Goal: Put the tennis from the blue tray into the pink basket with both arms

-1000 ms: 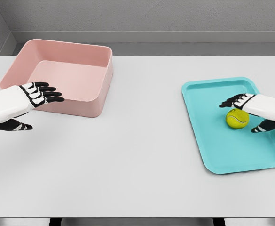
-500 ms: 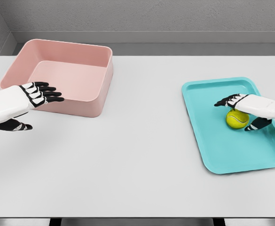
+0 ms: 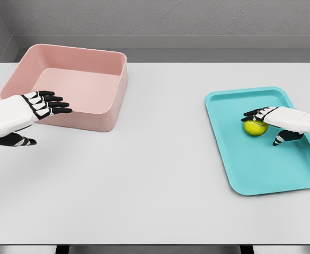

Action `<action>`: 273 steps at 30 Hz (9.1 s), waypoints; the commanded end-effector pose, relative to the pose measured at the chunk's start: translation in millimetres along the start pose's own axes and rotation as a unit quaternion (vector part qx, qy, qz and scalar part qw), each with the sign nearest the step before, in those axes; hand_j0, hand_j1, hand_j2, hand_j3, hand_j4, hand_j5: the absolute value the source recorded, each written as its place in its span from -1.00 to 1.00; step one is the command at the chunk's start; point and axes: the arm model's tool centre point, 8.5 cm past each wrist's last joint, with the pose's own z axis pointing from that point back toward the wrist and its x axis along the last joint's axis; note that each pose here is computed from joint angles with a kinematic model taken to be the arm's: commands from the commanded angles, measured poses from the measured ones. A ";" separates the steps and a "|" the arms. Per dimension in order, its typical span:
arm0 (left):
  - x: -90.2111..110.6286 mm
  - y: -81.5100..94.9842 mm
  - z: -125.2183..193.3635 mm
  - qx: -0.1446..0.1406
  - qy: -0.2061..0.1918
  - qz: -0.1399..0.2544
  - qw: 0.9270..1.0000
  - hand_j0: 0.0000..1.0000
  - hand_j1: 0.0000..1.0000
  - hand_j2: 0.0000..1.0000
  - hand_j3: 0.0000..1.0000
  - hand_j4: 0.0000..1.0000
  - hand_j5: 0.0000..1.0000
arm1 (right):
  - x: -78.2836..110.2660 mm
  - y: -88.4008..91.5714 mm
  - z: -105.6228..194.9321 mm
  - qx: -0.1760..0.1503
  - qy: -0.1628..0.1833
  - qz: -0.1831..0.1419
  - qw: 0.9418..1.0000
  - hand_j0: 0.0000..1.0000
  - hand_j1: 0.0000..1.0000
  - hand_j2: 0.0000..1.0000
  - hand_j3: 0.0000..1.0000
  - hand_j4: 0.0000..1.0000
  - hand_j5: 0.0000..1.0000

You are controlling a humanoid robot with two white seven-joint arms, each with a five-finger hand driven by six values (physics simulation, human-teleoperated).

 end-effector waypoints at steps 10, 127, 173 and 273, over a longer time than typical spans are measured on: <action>-0.3 1.8 0.1 0.003 0.000 0.002 1.000 1.00 1.00 1.00 1.00 1.00 1.00 | 0.6 -2.1 0.3 0.042 0.000 0.019 0.999 0.51 0.51 0.51 0.51 0.51 0.51; 10.2 -19.7 -6.6 -0.029 -0.015 0.002 0.999 1.00 1.00 1.00 1.00 1.00 1.00 | 265.1 -37.2 -171.0 0.000 -0.305 0.171 0.937 -0.12 -0.12 -0.12 -0.12 -0.12 -0.12; 30.0 -74.3 -40.0 -0.064 -0.034 -0.011 0.997 1.00 1.00 1.00 1.00 1.00 1.00 | 147.7 -109.6 -17.1 -0.186 -0.149 0.134 0.962 1.00 1.00 1.00 1.00 1.00 1.00; 66.2 -36.2 -155.4 -0.086 -0.166 -0.069 0.980 0.08 0.08 0.08 0.08 0.08 0.08 | 83.4 -25.2 56.4 -0.250 -0.061 -0.052 0.965 1.00 1.00 1.00 1.00 1.00 1.00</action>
